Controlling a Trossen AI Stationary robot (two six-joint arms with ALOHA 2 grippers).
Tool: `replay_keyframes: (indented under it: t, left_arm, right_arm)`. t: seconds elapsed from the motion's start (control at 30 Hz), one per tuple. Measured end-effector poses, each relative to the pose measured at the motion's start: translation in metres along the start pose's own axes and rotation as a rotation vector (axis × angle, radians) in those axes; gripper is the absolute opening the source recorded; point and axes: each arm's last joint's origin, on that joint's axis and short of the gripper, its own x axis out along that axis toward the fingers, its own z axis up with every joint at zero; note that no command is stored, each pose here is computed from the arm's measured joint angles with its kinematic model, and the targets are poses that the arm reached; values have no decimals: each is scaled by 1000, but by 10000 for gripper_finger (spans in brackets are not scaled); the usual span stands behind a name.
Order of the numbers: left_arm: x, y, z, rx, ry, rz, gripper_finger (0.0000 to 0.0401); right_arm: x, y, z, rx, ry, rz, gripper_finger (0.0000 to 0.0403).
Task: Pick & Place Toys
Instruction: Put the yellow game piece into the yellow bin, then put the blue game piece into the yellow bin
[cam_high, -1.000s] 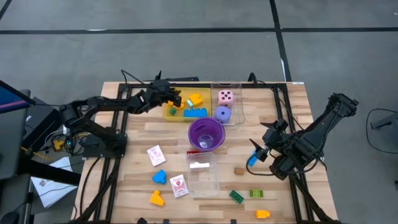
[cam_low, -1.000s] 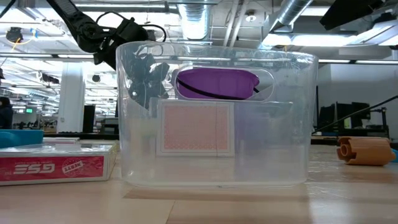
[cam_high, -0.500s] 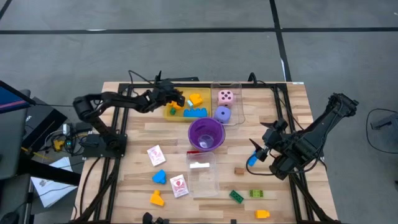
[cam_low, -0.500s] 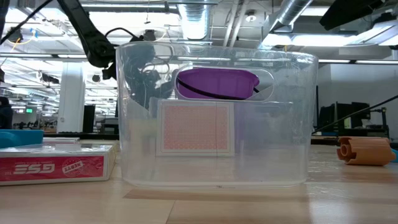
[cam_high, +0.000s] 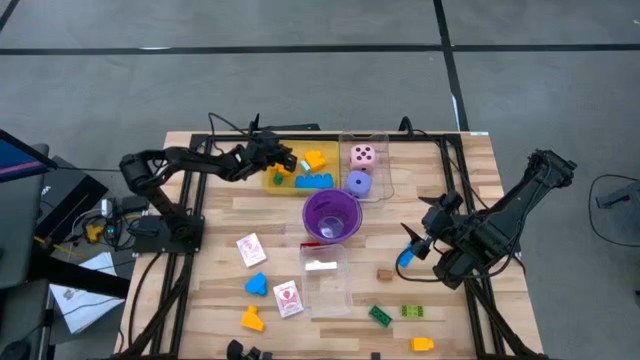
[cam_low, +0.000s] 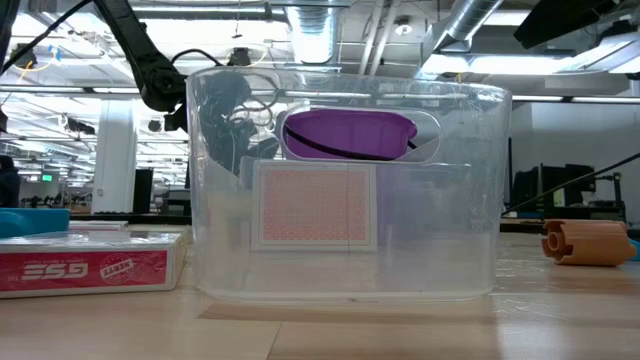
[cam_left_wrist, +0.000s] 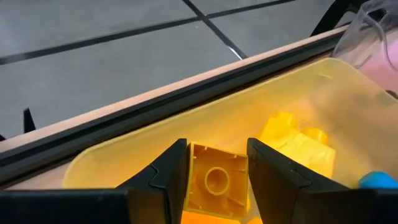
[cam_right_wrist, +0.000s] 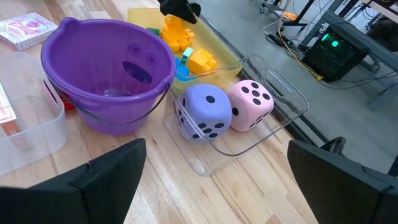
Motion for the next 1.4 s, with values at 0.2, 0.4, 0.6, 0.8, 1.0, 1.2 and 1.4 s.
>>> replay_keyframes:
  t: [0.2,0.4,0.6,0.8,1.0,1.2,1.4]
  left_arm:
    - [0,0,0,0,-3,3,142]
    - [0,0,0,1,-3,3,151]
    - [0,0,0,2,-5,8,151]
    - [0,1,1,3,-16,44,170]
    - [0,2,1,3,-25,69,180]
    - [0,2,1,3,-25,69,192]
    - [0,2,1,3,-25,69,207]
  right_arm:
    - [0,0,0,1,0,0,384]
    - [0,0,0,1,0,0,384]
    - [0,0,0,1,1,1,384]
    - [0,0,0,1,0,1,384]
    - [0,0,0,1,1,1,384]
    - [0,0,0,1,1,2,384]
    - [0,0,0,1,1,2,384]
